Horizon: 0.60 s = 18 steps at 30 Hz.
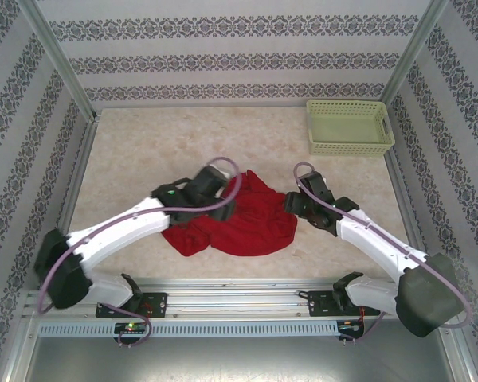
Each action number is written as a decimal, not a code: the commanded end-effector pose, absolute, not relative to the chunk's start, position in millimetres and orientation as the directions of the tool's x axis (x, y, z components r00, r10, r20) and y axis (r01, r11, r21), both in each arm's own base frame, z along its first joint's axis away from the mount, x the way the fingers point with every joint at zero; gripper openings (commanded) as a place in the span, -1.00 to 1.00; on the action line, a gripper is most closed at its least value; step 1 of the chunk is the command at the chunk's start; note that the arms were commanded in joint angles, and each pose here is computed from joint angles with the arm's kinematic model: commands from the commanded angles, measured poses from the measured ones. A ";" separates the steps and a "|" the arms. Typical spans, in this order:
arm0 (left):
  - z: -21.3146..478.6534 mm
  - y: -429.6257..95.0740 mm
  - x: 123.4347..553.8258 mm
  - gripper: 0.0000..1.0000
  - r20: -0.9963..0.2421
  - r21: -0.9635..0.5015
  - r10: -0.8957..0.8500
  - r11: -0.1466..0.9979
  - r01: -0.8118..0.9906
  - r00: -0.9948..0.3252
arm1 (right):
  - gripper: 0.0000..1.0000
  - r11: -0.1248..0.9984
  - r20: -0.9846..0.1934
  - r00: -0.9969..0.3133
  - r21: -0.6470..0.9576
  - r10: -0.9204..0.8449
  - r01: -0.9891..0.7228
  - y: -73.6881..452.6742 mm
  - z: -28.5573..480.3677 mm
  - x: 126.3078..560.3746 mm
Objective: Fold the inside-out t-shirt
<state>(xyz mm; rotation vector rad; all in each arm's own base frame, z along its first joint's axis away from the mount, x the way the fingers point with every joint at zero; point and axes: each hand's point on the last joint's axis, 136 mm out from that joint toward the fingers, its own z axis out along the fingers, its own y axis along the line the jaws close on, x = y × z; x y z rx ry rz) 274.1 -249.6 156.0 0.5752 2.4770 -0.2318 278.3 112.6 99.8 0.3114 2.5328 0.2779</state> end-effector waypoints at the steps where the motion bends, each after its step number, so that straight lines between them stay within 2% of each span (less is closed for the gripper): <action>1: 129.4 -250.2 265.2 0.40 -0.435 0.193 0.642 0.751 0.631 -0.631 | 0.32 0.942 -0.501 -0.810 0.282 0.304 0.180 108.1 100.9 271.2; 5: 119.6 -245.0 275.2 0.45 -0.371 0.279 0.694 0.717 0.639 -0.617 | 0.35 0.939 -0.510 -0.799 0.290 0.317 0.188 102.6 100.4 265.3; 12: 98.7 -243.2 293.0 0.37 -0.268 0.378 0.727 0.683 0.625 -0.632 | 0.38 0.927 -0.498 -0.796 0.317 0.343 0.201 99.7 94.8 261.8; 15: 89.2 -241.4 299.9 0.28 -0.235 0.410 0.731 0.672 0.617 -0.640 | 0.39 0.928 -0.496 -0.798 0.313 0.341 0.202 98.7 94.7 261.4; 18: 85.3 -235.8 308.2 0.07 -0.221 0.424 0.712 0.685 0.592 -0.666 | 0.39 0.925 -0.496 -0.795 0.321 0.348 0.203 98.4 94.7 260.8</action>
